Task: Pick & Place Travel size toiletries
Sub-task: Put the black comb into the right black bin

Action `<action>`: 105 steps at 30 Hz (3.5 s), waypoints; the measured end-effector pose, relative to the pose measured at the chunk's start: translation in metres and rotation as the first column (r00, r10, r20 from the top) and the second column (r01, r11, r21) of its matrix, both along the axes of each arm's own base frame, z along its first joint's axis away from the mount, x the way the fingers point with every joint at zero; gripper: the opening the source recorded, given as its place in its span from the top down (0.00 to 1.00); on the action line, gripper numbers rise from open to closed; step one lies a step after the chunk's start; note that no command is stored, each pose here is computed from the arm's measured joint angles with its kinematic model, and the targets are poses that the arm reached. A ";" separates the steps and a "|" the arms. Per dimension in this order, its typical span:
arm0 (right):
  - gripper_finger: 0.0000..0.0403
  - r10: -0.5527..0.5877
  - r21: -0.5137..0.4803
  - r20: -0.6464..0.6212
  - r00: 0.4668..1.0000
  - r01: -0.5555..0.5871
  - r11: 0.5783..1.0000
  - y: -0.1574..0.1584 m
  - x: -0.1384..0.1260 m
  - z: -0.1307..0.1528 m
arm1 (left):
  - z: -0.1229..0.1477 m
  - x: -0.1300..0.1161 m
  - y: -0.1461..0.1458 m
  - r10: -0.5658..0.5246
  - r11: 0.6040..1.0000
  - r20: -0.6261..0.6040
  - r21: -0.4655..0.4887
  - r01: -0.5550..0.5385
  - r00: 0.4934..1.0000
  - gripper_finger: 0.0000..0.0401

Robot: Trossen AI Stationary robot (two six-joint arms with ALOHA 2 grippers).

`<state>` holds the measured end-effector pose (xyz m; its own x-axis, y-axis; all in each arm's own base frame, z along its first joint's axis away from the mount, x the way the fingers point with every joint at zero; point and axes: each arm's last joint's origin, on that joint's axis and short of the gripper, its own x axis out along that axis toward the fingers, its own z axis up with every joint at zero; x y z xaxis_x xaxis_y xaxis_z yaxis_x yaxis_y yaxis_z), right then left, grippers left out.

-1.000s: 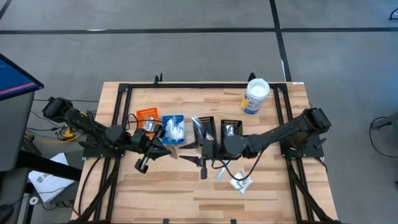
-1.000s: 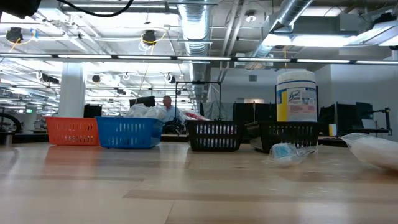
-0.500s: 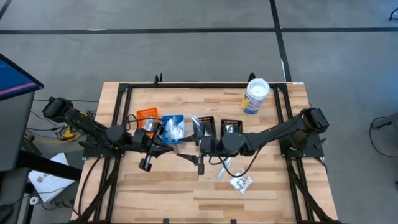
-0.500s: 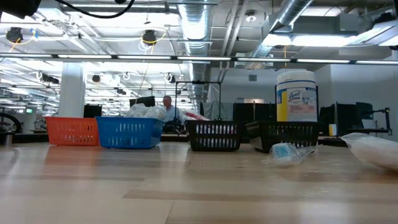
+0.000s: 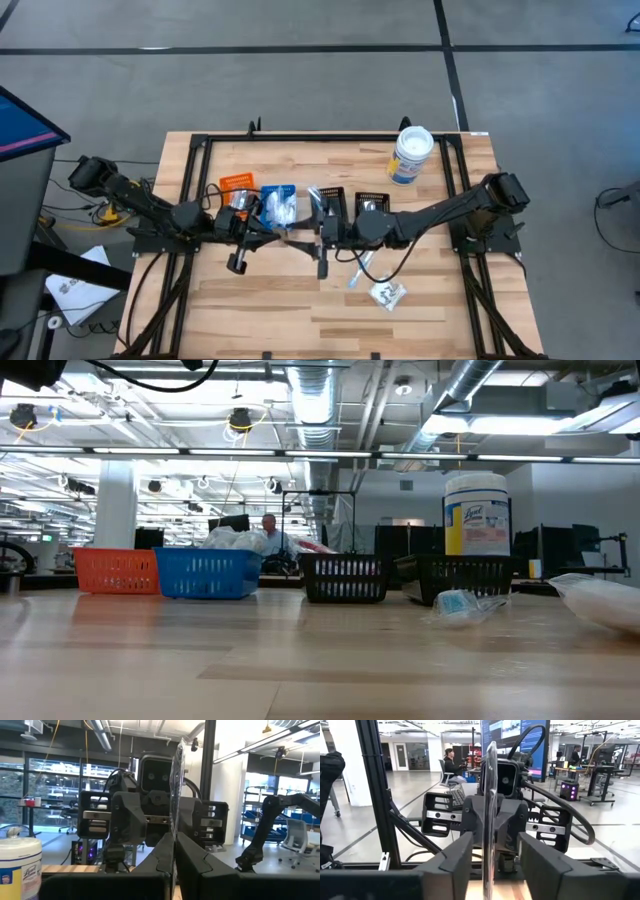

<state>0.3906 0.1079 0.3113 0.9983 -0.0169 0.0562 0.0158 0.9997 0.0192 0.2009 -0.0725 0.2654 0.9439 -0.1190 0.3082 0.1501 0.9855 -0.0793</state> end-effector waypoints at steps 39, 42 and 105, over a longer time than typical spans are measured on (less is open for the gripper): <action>0.99 0.035 -0.006 -0.025 0.999 -0.035 0.999 -0.003 0.001 -0.002 | -0.001 0.000 -0.001 -0.011 1.000 -0.008 0.022 0.011 1.000 0.90; 0.99 0.032 0.007 -0.024 0.999 -0.032 0.999 -0.003 0.001 -0.002 | -0.001 0.000 -0.001 -0.027 0.999 -0.016 -0.033 0.026 1.000 0.79; 0.98 -0.080 0.264 -0.951 0.299 0.919 0.293 -0.128 -0.110 -0.090 | 0.020 -0.037 -0.006 -0.105 0.990 0.004 -0.099 0.104 0.995 0.28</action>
